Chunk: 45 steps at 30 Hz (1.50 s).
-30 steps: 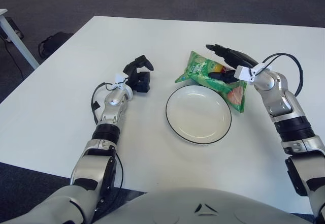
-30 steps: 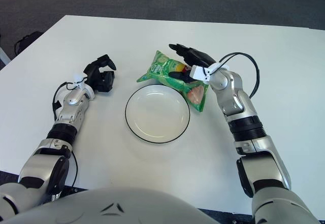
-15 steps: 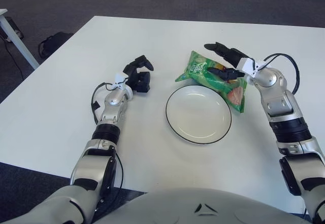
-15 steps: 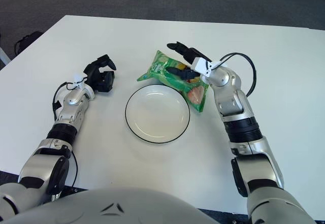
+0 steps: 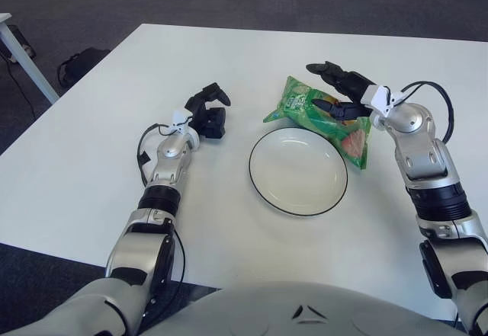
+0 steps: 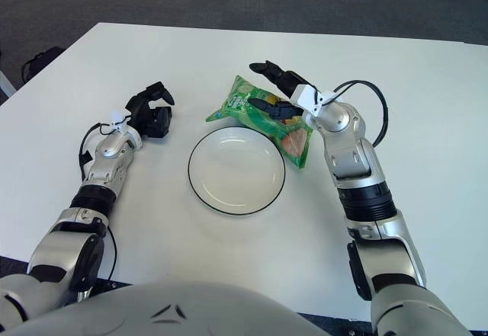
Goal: Put the snack into the plate.
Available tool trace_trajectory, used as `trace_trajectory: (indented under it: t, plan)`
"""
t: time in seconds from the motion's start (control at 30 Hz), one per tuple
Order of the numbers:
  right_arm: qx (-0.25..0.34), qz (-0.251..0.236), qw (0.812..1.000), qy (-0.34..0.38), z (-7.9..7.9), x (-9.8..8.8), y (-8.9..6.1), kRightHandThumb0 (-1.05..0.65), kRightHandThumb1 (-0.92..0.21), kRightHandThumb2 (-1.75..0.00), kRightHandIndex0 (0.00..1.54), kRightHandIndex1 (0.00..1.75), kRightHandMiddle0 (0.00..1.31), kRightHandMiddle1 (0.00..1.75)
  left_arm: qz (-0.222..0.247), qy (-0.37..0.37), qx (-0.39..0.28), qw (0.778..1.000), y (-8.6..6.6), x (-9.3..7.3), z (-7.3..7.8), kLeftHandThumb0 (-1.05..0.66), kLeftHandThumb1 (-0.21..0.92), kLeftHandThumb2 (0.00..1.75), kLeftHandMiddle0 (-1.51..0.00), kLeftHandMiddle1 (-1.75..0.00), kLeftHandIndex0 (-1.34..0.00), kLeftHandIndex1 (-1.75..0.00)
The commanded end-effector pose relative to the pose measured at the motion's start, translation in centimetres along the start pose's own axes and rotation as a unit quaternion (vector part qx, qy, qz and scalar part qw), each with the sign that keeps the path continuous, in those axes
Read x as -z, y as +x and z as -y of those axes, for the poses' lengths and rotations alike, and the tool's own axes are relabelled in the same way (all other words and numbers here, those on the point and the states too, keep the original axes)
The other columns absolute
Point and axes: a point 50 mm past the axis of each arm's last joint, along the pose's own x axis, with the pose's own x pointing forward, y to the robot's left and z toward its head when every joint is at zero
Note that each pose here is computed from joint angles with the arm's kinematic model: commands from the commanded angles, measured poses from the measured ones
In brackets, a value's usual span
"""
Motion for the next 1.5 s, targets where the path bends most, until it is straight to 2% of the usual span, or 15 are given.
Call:
trace_trajectory:
  t: [0.0,0.37,0.87,1.17,1.47]
  plan:
    - [-0.001,0.004,1.000,-0.026,0.1,-0.2,-0.5,-1.01,-0.92,-0.62,0.04,0.02,0.00,0.27,-0.096,-0.033,-0.003,0.995,-2.4,4.3,0.8,-0.47,0.34,1.28,-1.24,-1.75,-0.59,-1.75]
    - [-0.019,-0.015,0.999,-0.038,-0.5,0.6,-1.1,-1.05,-0.92,-0.69,0.04,0.03,0.00,0.25,-0.091,-0.033,-0.002,0.995,-2.4,4.2,0.8,-0.47,0.35,1.28,-1.24,-1.75,-0.59,-1.75]
    - [-0.054,-0.036,0.996,-0.069,-1.9,1.9,-1.6,-1.05,-0.92,-0.81,0.05,0.04,0.00,0.32,-0.084,-0.030,-0.009,0.996,-2.5,4.1,0.8,-0.47,0.35,1.27,-1.22,-1.75,-0.58,-1.75]
    - [-0.088,-0.059,0.991,-0.085,-2.6,2.4,-1.7,-1.05,-0.92,-0.83,0.02,0.02,0.00,0.26,-0.062,-0.036,-0.003,0.997,-2.6,4.0,0.6,-0.46,0.38,1.24,-1.21,-1.75,-0.56,-1.75]
    - [-0.096,-0.075,0.988,-0.096,-3.1,3.1,-1.8,-1.05,-0.92,-0.81,0.00,0.00,0.00,0.20,-0.047,-0.039,0.005,0.998,-2.7,4.1,0.5,-0.45,0.40,1.21,-1.21,-1.75,-0.54,-1.75]
